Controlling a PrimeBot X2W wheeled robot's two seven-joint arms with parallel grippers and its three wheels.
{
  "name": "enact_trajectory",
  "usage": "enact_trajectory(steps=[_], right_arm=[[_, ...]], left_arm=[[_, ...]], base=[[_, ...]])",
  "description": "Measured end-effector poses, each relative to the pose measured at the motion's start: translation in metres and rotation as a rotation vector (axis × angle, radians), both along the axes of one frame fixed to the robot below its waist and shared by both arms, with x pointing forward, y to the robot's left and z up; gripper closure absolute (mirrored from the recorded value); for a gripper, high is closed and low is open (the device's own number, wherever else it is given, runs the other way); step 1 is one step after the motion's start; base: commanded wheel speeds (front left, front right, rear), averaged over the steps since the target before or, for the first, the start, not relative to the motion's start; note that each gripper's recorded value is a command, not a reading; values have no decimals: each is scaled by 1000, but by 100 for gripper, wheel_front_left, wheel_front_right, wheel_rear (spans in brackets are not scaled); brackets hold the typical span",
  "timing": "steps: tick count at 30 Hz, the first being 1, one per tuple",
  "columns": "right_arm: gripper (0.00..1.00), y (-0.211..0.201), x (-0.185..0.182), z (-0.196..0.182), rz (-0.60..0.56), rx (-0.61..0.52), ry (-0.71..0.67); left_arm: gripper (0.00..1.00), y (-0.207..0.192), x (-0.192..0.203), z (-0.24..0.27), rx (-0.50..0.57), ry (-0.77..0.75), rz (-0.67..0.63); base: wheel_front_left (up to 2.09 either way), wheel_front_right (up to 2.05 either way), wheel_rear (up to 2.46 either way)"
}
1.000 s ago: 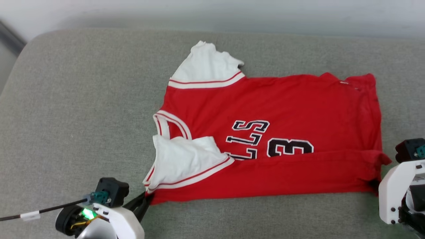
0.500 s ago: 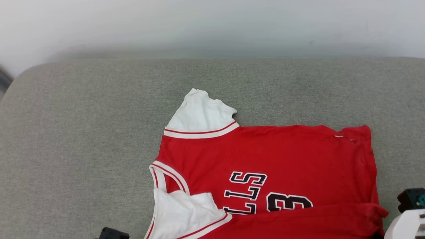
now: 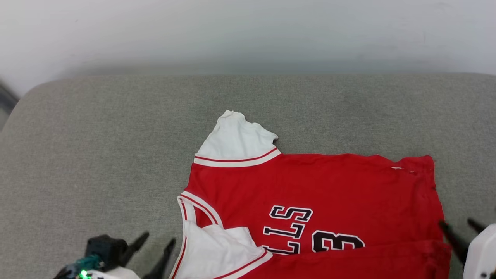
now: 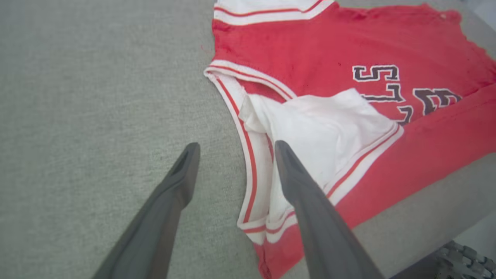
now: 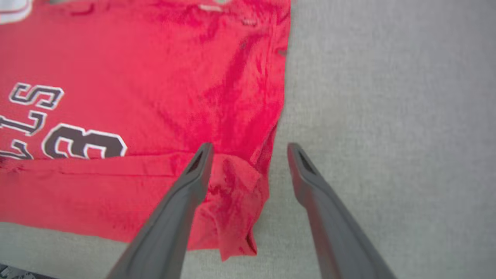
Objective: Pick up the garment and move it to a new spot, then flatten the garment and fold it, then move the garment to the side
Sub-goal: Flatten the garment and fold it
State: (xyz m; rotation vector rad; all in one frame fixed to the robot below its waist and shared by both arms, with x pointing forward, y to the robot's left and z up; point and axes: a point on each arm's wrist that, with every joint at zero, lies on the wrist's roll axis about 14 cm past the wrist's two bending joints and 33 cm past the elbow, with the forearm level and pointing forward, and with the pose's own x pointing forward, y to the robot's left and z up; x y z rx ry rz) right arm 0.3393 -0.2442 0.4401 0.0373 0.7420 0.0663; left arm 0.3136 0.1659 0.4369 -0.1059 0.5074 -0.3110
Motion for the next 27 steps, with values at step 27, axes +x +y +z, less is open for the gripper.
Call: enact_trajectory(steps=[27], right_arm=[[0,8,32,116,-91,43,-715]], left_arm=[[0,-37,156,112,-14,-424,-222]], base=[[0,0,0]])
